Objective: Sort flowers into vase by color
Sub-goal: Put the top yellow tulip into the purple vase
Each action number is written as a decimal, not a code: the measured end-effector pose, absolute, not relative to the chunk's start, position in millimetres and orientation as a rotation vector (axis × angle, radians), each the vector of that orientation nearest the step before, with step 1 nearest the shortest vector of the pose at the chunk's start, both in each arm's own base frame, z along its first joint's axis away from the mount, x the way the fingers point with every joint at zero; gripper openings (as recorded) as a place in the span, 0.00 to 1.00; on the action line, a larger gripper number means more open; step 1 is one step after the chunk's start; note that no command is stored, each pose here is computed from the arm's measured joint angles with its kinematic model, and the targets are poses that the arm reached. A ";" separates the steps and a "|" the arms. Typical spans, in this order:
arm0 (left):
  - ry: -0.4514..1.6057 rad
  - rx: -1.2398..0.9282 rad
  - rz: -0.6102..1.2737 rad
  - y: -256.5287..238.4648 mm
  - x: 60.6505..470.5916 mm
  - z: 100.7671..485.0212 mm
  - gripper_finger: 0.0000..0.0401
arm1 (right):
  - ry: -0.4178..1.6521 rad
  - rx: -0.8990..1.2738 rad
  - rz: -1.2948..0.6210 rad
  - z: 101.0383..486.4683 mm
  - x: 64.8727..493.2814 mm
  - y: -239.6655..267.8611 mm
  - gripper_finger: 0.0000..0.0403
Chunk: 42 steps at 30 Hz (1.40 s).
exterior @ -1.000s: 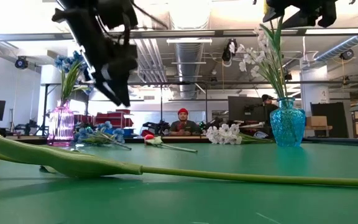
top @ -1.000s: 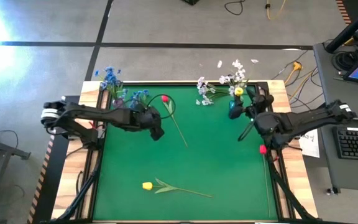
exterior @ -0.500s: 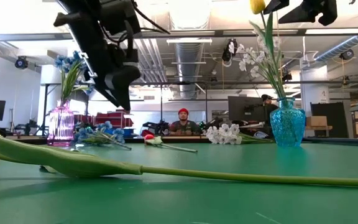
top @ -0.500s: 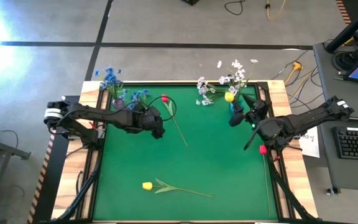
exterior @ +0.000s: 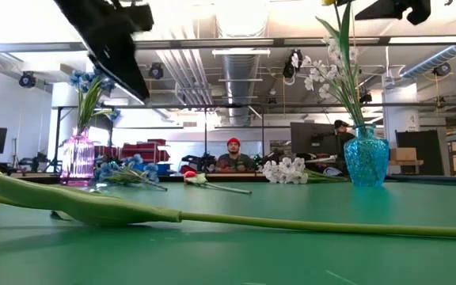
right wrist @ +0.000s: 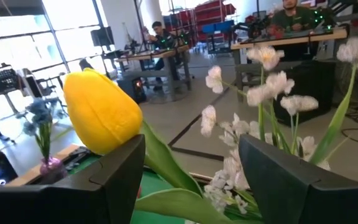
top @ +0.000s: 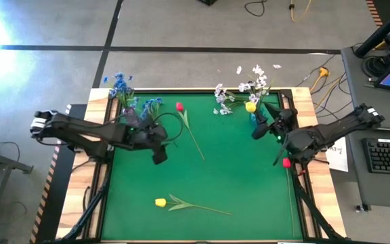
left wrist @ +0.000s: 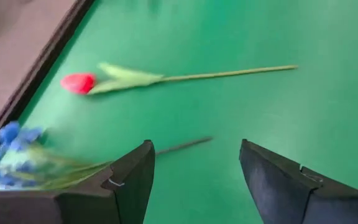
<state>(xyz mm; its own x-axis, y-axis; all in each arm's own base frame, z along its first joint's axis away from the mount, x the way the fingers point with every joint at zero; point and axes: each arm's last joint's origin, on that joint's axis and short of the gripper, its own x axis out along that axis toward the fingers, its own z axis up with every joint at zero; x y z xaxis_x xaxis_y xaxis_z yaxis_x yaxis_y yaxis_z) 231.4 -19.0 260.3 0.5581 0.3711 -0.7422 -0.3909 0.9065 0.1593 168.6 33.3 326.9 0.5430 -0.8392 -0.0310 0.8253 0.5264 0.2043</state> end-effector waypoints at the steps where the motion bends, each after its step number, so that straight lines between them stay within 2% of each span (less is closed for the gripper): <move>1: 0.857 -0.014 0.425 -23.2 228.5 263.6 0.56 | -0.074 0.200 -0.995 329.9 168.2 33.1 0.62; 12: 0.738 0.008 0.244 -55.1 199.5 289.1 0.56 | -0.049 0.105 -1.030 358.4 163.9 31.2 0.60; 24: 0.726 -0.004 0.235 -57.8 196.8 290.9 0.56 | 0.037 0.020 -1.162 325.9 153.9 23.5 0.57; 34: 0.732 0.000 0.237 -58.2 198.2 289.5 0.56 | 0.113 0.019 -1.219 312.4 148.0 6.7 0.70; 42: 0.732 0.001 0.237 -58.1 198.1 289.6 0.56 | 0.400 -0.015 -1.191 297.0 139.7 -12.3 0.80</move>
